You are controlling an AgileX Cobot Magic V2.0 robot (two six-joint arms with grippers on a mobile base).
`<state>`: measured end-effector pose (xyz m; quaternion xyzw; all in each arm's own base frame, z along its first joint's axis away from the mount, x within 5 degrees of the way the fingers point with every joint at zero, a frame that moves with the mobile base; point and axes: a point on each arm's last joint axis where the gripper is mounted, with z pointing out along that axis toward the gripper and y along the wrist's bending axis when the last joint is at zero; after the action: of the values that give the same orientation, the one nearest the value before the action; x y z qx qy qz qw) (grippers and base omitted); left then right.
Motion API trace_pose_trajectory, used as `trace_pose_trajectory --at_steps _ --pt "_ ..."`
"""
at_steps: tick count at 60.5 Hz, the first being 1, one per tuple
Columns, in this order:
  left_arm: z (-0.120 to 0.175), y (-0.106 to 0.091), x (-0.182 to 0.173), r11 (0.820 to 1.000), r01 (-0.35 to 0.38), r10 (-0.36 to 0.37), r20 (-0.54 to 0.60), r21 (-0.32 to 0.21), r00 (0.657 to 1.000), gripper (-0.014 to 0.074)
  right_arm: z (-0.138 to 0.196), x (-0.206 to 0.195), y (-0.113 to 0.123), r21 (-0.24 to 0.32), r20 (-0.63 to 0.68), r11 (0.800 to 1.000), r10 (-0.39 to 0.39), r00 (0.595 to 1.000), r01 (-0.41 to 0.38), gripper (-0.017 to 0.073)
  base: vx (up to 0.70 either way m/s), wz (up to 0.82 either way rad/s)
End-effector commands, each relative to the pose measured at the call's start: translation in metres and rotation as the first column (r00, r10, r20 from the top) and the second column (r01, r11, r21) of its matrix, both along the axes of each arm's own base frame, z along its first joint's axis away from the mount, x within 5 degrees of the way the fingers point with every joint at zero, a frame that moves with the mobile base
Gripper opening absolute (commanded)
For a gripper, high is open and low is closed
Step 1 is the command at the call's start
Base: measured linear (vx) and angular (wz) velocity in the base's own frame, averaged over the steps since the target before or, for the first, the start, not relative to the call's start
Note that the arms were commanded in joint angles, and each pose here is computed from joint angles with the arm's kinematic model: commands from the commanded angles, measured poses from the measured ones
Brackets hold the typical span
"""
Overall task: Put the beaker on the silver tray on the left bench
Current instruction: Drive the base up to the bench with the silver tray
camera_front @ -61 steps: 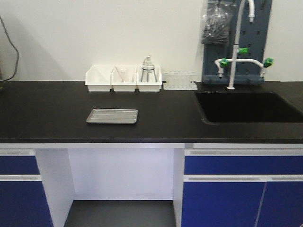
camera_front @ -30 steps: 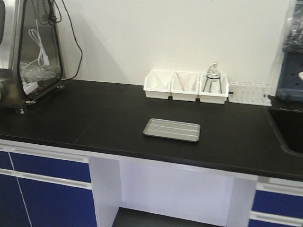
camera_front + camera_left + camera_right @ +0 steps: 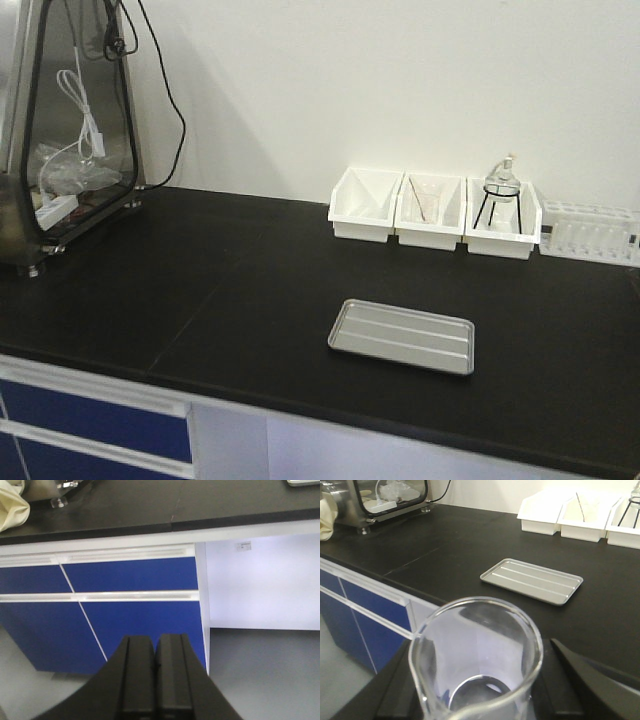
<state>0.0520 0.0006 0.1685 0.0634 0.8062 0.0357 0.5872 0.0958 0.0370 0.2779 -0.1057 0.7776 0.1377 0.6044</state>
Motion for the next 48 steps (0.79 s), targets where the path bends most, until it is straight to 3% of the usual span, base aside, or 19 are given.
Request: trace_pose_trajectory --at_steps 1,48 --pt "0.0006 -0.0011 0.0019 1.000 0.012 -0.011 0.066 -0.007 0.998 0.0001 0.0164 0.0010 0.0023 0.028 0.097 0.999 0.020 0.995 -0.023 -0.0011 0.38 -0.02" --pt "0.0006 -0.0011 0.0019 1.000 0.012 -0.011 0.066 -0.007 0.998 0.0001 0.0165 0.0010 0.0023 0.028 0.098 0.999 0.021 0.995 -0.023 -0.0011 0.36 -0.16"
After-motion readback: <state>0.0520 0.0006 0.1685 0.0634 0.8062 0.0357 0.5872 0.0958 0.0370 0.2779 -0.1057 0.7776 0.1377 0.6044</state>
